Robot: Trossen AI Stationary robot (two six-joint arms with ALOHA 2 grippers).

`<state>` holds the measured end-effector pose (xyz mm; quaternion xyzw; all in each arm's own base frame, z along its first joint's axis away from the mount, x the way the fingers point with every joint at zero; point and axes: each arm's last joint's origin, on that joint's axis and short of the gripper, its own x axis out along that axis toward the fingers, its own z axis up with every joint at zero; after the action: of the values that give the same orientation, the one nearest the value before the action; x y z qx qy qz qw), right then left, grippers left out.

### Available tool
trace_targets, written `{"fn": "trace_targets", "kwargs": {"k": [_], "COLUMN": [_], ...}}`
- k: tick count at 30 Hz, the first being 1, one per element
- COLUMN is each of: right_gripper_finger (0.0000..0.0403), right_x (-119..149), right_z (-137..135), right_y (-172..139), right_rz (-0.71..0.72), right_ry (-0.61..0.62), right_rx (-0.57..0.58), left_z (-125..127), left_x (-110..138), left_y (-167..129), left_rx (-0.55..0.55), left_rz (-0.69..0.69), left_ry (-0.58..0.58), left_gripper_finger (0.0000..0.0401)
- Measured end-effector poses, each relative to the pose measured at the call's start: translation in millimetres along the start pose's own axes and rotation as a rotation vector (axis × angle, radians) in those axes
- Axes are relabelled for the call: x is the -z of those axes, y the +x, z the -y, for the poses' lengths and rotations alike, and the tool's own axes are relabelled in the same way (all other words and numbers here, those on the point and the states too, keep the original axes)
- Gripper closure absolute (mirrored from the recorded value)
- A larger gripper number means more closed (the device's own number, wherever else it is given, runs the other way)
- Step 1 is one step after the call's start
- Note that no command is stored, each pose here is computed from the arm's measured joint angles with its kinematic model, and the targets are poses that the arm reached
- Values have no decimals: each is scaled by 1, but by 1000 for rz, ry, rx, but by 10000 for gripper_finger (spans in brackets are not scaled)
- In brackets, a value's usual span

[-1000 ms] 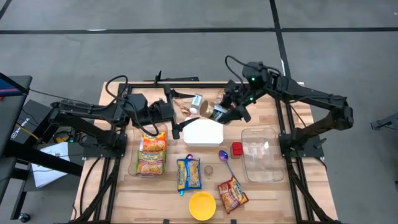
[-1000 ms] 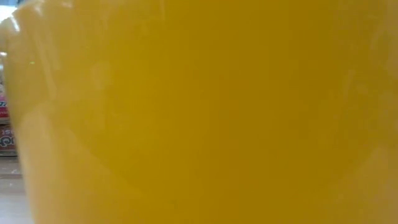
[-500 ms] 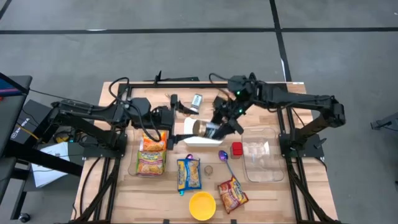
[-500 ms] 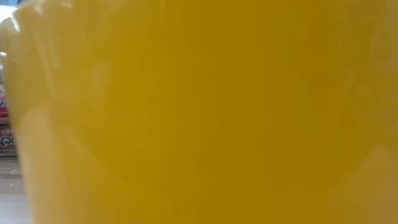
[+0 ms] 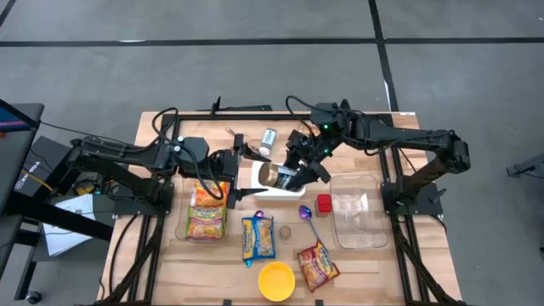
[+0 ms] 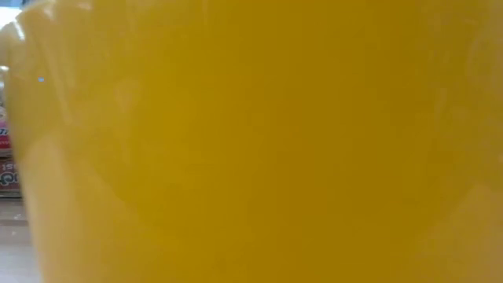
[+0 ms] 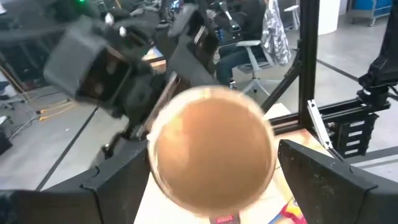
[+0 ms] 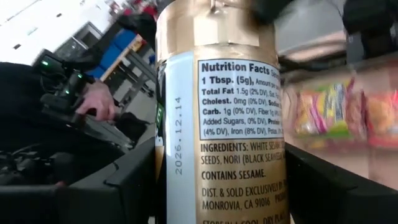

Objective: Pick & Place Food Item
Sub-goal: Put the gold seasoning bottle into the right transparent bin

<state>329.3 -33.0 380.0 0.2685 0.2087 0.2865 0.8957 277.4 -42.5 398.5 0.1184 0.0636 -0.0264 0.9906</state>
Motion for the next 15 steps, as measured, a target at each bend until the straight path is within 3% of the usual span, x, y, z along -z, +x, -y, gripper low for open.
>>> {"fn": "trace_targets", "kwargs": {"k": [9, 15], "right_gripper_finger": [132, 132], "right_x": [-24, -32], "right_z": [-23, -24], "right_y": [-10, -13], "right_rz": [193, 329], "right_ry": [-154, -263], "right_rx": [-94, 23], "left_z": [-6, -10], "left_x": [-10, -20], "left_y": [-6, -6], "left_rx": [-68, -181], "left_rz": [84, 267], "left_ry": [-71, -152], "left_gripper_finger": [60, 60]}}
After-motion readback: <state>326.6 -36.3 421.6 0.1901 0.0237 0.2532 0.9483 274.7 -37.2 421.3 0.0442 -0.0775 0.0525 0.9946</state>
